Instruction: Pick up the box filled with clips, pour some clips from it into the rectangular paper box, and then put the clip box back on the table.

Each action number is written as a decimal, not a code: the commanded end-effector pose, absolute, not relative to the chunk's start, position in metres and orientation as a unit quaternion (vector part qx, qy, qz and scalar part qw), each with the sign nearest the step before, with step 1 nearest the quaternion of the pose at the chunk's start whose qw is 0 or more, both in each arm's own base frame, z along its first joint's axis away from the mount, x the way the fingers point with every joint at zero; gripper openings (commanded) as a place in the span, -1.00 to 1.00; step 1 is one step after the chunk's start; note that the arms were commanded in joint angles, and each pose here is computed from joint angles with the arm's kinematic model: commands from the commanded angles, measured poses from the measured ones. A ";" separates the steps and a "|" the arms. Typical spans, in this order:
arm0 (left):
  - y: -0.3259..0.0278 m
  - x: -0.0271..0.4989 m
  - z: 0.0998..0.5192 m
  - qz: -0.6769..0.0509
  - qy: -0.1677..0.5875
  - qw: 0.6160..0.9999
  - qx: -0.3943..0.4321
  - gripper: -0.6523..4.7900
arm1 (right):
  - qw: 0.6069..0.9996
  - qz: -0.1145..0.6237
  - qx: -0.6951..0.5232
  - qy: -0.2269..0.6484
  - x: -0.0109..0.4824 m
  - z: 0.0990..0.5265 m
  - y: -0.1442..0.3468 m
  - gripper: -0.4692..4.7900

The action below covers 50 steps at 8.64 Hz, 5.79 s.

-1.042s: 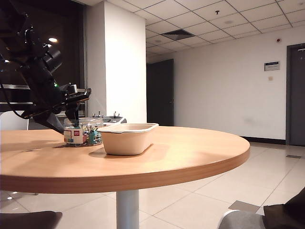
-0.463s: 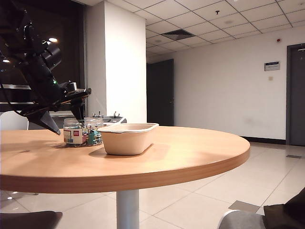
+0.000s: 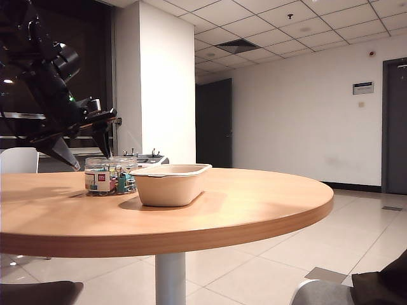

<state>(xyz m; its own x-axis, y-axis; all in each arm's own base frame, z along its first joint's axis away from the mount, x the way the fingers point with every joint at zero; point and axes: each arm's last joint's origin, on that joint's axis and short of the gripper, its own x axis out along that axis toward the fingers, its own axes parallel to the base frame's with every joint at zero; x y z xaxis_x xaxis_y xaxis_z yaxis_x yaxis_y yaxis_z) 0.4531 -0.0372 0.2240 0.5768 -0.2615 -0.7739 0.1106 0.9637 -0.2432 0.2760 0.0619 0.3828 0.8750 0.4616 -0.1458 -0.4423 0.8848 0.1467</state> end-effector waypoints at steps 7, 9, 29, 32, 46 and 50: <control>-0.036 0.456 0.210 -0.091 0.469 0.875 -0.080 -0.44 | 0.967 0.237 0.054 0.081 0.275 0.386 0.062 -0.84; -0.037 0.455 0.210 -0.095 0.471 0.873 -0.081 -0.64 | 0.967 0.236 0.054 0.081 0.275 0.386 0.062 -0.84; -0.175 0.378 0.203 -0.187 -0.103 0.961 0.177 -0.78 | 0.968 0.239 0.027 0.073 0.275 0.386 0.062 -0.84; -0.180 0.382 0.183 -0.188 -0.211 0.861 0.423 -0.78 | 0.965 0.250 0.014 0.074 0.275 0.386 0.063 -0.84; -0.174 0.383 0.188 -0.218 -0.098 0.962 0.132 -0.78 | 0.964 0.250 0.015 0.089 0.274 0.383 0.062 -0.84; -0.165 0.387 0.186 -0.226 -0.049 0.972 -0.037 -0.78 | 0.961 0.262 0.017 0.088 0.274 0.383 0.063 -0.85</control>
